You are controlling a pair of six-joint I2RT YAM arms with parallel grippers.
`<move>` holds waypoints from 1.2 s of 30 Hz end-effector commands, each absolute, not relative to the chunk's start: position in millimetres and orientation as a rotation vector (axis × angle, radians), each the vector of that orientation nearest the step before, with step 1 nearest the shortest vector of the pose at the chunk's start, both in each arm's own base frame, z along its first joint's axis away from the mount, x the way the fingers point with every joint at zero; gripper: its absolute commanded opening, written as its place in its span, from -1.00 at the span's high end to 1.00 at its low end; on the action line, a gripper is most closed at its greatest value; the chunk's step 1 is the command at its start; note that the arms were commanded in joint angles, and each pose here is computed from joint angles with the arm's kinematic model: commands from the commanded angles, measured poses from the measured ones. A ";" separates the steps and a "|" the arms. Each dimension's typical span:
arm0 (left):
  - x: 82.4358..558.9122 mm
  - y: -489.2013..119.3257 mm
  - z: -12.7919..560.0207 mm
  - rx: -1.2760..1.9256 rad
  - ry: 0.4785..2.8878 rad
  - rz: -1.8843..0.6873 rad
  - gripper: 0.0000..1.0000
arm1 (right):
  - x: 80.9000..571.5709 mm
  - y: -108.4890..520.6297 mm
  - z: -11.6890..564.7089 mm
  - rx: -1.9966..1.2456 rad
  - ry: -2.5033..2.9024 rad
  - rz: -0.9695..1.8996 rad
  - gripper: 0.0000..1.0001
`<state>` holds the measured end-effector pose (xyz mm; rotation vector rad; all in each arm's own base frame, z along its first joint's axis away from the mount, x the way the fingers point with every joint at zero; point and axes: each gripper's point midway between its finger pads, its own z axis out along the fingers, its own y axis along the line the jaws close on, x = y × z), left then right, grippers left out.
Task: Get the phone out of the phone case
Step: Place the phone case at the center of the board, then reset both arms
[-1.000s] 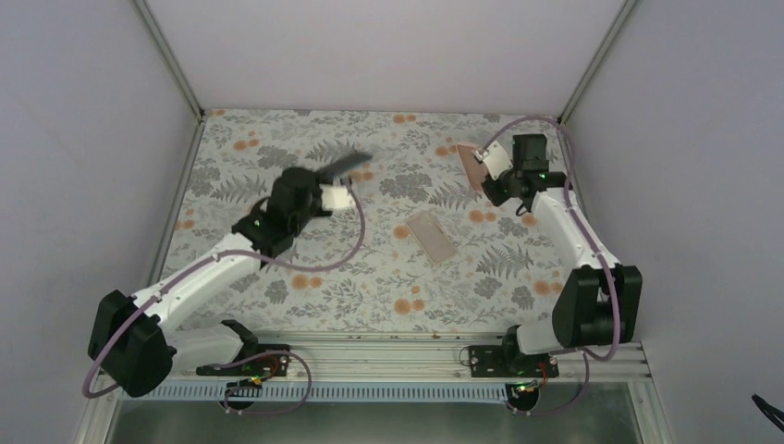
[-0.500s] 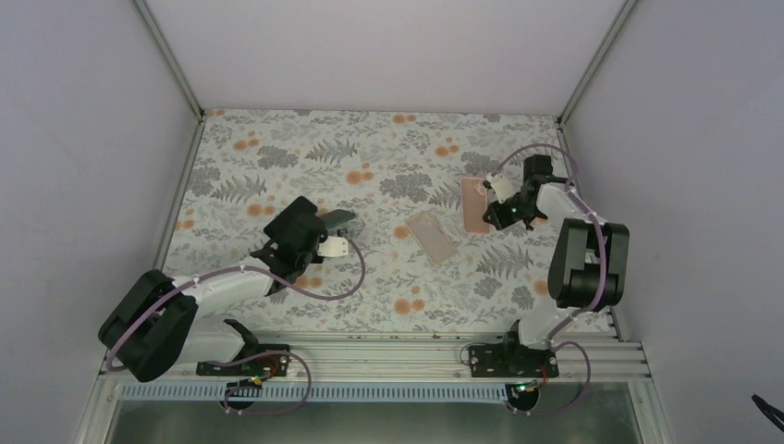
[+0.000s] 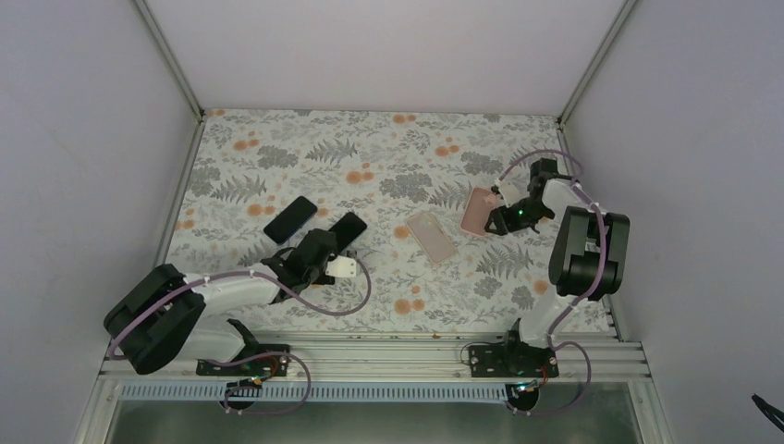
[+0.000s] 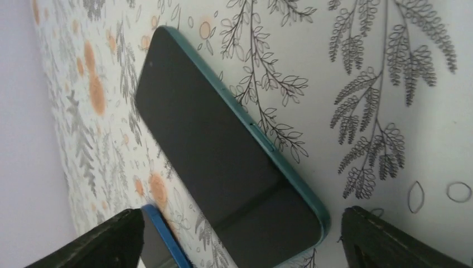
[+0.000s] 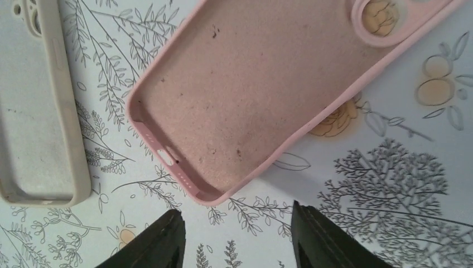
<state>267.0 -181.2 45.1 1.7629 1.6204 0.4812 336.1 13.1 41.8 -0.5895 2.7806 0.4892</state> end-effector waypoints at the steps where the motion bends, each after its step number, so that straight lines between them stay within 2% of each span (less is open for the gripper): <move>1: 240.9 -183.7 37.9 1.829 1.636 0.358 -0.86 | 341.4 3.1 61.2 -0.555 2.798 0.451 -0.12; 4: 226.2 -189.5 43.1 1.861 1.650 0.247 -1.00 | 343.7 4.1 78.4 -0.561 2.780 0.452 -0.34; 5: 221.8 -191.6 47.1 1.866 1.656 0.207 -1.00 | 342.9 5.6 86.5 -0.563 2.770 0.458 -0.50; 6: 218.4 -193.9 52.8 1.865 1.663 0.172 -1.00 | 340.9 8.3 93.2 -0.575 2.763 0.460 -0.81; 7: 216.0 -196.6 60.7 1.859 1.667 0.137 -1.00 | 337.8 12.9 100.0 -0.596 2.754 0.465 -0.97; 13: 240.3 -197.0 135.3 1.704 1.710 -0.013 -1.00 | 330.9 49.9 149.8 -0.701 2.594 0.462 -0.99; 16: 263.4 -187.7 180.7 1.589 1.745 -0.067 -1.00 | 341.9 57.4 177.0 -0.656 2.454 0.455 -0.99; 20: 290.6 -170.8 212.0 1.461 1.826 -0.076 -1.00 | 348.4 62.2 199.7 -0.588 2.328 0.456 -1.00; 26: 311.3 -156.2 236.6 1.289 1.792 -0.057 -1.00 | 341.4 64.6 187.5 -0.604 2.296 0.460 -1.00; 36: 329.3 -150.9 249.1 1.202 1.798 -0.033 -1.00 | 334.3 69.1 168.7 -0.634 2.320 0.500 -1.00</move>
